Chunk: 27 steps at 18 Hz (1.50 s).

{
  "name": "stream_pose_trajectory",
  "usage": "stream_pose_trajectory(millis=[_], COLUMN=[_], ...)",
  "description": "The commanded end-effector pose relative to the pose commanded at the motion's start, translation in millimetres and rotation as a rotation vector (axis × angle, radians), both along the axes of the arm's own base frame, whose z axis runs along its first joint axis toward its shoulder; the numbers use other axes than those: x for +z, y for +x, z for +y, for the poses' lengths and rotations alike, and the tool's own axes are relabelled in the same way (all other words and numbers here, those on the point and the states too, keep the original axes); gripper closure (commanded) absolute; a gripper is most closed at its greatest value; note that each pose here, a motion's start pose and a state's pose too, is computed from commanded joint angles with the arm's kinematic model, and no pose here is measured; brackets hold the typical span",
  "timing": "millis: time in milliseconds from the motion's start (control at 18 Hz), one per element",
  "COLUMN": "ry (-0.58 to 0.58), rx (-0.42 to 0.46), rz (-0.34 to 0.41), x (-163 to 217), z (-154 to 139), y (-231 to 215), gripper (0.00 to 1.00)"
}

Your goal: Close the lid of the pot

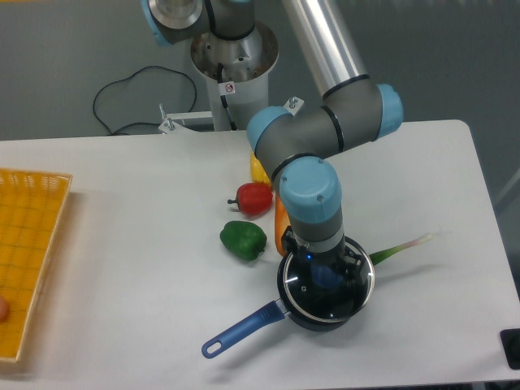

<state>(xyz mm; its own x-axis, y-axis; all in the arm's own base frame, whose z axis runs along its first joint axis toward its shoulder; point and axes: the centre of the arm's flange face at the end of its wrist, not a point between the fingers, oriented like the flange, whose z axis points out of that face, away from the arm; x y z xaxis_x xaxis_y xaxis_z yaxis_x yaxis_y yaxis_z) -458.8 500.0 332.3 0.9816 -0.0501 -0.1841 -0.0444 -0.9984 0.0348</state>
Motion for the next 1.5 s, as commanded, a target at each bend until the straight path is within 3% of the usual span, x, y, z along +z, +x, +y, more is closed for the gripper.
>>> stream_pose_trajectory(millis=[167,389,778,1056,1500], ry=[-0.006,0.001,-0.010,-0.048,-0.074], rx=[-0.016,-0.111,-0.089,-0.310,-0.332], rz=[0.000,-0.013,-0.017,-0.045,-0.092], x=[10,22,30,39,64], z=[-28,-71,-123,-157,-274], y=[-7,-24,-52,-61,-100], gripper=[0.00,0.00,0.00,0.00,0.00])
